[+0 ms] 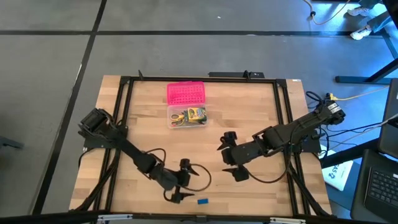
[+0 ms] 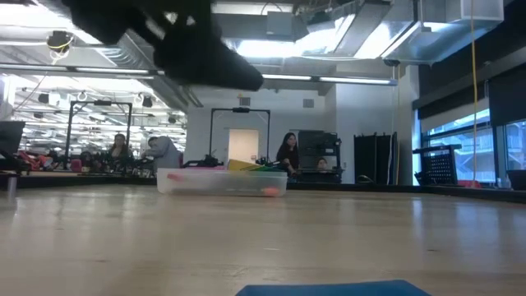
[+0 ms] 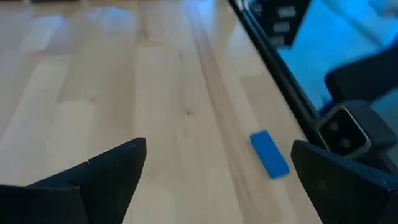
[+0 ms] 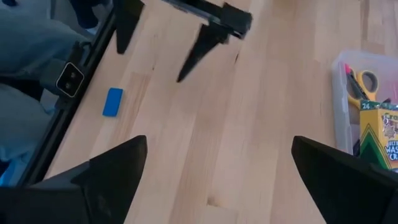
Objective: Pack school essentials
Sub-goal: Put the blue eraser into the pink supply box
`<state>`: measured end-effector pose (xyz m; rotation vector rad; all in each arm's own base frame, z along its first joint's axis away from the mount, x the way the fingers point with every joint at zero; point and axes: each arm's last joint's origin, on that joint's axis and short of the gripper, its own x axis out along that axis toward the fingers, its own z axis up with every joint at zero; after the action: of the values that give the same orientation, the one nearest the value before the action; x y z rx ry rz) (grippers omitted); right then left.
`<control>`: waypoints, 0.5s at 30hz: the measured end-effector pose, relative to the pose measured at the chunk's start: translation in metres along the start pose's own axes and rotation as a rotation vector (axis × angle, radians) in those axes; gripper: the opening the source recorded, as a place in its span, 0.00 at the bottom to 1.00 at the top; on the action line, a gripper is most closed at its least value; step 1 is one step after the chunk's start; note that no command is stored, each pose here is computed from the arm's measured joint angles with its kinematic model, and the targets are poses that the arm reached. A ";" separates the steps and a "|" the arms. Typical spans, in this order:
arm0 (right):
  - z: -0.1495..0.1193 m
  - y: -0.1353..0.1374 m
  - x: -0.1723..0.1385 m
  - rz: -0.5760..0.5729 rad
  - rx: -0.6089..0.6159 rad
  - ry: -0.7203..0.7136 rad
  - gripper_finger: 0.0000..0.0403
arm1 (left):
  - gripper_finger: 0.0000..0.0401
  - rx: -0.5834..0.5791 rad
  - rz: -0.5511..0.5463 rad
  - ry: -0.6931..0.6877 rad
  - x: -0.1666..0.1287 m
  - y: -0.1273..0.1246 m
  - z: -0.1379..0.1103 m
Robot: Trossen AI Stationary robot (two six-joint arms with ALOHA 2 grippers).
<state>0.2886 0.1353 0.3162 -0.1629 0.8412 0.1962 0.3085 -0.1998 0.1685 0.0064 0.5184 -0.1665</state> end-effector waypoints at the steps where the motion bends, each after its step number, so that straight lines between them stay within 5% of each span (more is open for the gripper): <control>1: 0.000 0.000 0.000 0.001 -0.001 0.005 0.99 | 0.99 0.012 -0.001 0.033 0.000 -0.002 0.005; 10: -0.005 0.000 0.000 0.001 -0.009 0.048 0.99 | 0.99 -0.019 0.017 0.139 -0.008 -0.016 0.048; 15: -0.008 0.001 -0.001 0.001 -0.047 0.078 0.99 | 0.99 -0.003 0.007 0.148 0.003 -0.030 0.046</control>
<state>0.2823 0.1345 0.3115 -0.2151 0.9147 0.2112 0.3287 -0.2321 0.2084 0.0181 0.6667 -0.1589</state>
